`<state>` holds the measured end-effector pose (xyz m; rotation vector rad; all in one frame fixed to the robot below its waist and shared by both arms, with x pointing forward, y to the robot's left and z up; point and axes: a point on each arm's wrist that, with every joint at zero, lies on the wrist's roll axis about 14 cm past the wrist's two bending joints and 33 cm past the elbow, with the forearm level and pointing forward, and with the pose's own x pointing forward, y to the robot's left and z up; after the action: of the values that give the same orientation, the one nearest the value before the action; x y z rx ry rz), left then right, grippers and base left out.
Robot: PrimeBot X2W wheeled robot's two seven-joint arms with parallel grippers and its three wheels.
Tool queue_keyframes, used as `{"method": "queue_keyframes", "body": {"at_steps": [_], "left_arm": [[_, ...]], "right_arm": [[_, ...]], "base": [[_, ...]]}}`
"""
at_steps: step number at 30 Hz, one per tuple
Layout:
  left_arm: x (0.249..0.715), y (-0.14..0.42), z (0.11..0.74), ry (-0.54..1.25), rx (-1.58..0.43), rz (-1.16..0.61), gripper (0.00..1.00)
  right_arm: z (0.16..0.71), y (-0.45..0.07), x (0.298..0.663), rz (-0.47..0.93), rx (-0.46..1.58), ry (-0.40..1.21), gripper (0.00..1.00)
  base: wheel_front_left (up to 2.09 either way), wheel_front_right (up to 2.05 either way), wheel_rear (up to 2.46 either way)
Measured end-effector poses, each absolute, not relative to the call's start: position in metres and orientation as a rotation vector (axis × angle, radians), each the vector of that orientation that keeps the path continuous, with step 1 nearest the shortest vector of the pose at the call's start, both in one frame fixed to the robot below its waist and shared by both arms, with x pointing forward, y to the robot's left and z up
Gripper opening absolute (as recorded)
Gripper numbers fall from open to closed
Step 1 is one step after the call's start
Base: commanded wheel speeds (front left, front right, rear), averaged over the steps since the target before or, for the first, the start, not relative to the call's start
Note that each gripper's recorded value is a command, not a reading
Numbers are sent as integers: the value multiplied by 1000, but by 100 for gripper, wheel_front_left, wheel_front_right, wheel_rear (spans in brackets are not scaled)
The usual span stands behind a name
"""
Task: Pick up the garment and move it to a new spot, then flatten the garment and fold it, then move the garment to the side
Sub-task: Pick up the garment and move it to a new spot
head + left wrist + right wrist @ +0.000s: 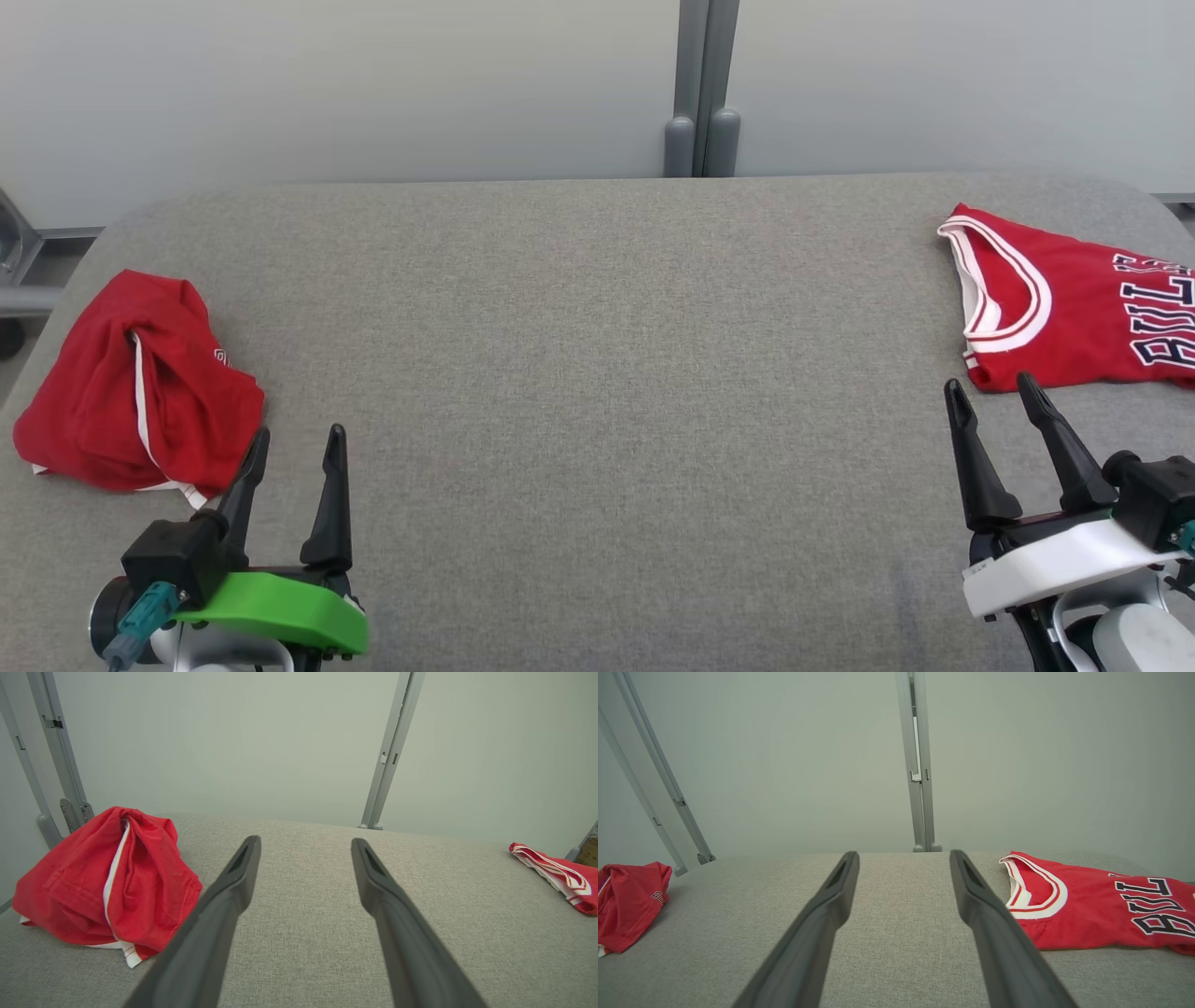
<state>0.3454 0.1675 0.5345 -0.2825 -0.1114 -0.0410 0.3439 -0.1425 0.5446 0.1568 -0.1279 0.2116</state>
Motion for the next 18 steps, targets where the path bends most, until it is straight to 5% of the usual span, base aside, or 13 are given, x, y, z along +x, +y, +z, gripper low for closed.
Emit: {"method": "queue_keyframes", "body": {"at_steps": [18], "left_arm": [[349, 160, 536, -113, -290, -58, 100]], "right_arm": [[542, -153, 340, 174, 141, -128, 100]], "base": [[0, 0, 0]]}}
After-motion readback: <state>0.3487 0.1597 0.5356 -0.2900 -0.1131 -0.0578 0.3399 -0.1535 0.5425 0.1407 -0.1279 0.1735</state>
